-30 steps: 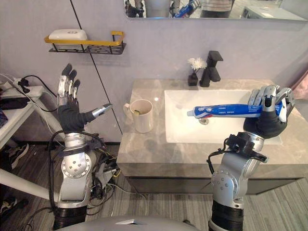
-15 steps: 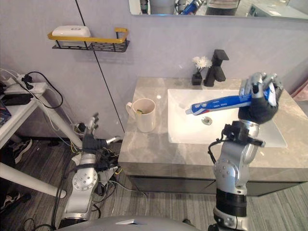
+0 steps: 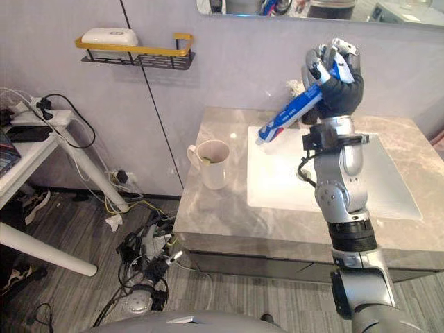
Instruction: Organize washtable
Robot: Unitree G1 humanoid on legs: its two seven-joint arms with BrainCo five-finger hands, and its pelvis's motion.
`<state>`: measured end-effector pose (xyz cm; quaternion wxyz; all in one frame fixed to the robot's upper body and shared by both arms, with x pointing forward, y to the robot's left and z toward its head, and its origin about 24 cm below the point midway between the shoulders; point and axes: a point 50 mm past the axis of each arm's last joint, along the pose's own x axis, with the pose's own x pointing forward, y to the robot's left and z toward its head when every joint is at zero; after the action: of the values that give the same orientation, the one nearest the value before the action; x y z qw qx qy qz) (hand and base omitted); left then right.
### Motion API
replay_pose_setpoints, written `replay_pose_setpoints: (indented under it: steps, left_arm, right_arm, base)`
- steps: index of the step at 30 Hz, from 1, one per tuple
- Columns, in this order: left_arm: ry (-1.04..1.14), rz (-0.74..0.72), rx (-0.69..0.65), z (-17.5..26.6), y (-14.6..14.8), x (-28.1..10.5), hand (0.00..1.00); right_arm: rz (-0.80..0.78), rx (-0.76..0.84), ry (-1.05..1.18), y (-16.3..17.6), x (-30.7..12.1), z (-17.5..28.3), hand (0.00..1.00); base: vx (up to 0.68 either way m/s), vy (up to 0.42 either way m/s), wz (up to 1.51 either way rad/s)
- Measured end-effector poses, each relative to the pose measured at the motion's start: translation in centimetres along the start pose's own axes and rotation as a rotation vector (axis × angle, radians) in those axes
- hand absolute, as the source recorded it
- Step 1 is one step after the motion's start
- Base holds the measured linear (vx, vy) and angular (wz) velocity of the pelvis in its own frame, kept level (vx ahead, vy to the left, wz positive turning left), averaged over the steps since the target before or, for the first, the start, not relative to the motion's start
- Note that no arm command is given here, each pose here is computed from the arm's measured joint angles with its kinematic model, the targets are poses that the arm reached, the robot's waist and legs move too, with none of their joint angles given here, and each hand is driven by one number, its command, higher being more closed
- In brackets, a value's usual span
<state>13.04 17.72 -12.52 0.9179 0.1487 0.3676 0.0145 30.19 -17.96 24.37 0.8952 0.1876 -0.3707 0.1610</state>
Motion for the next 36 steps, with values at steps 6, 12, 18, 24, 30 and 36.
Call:
replay_pose_setpoints:
  steps: [6, 12, 18, 24, 30, 36]
  left_arm:
    - [0.083, -0.028, 0.023, -2.0, -0.1, -0.3, 0.0]
    - [0.09, -0.04, 0.039, -2.1, -0.1, -0.2, 0.0]
    - [0.088, -0.046, 0.023, -2.1, -0.2, -0.2, 0.0]
    - [0.089, -0.043, 0.019, -2.0, -0.2, -0.2, 0.0]
    - [0.087, -0.042, 0.021, -2.0, -0.1, -0.2, 0.0]
    - [0.08, -0.035, 0.032, -1.8, 0.3, 0.0, 0.0]
  right_arm:
    - [0.174, -0.017, -0.001, 2.8, 2.4, 0.4, 1.0]
    - [0.239, -0.034, 0.012, 4.1, 4.0, 0.2, 1.0]
    - [0.247, -0.047, 0.041, 4.5, 5.3, -0.3, 1.0]
    - [0.245, -0.048, 0.038, 4.6, 5.5, -0.2, 1.0]
    - [0.249, -0.048, 0.055, 4.7, 5.4, -0.4, 1.0]
    - [0.278, -0.045, 0.093, 5.3, 5.1, -1.3, 1.0]
  base:
    - [-0.04, -0.006, 0.01]
    - [-0.02, -0.002, 0.0]
    - [-0.01, -0.002, 0.02]
    - [0.0, -0.004, 0.04]
    - [0.0, -0.005, 0.02]
    - [0.0, 0.002, 0.02]
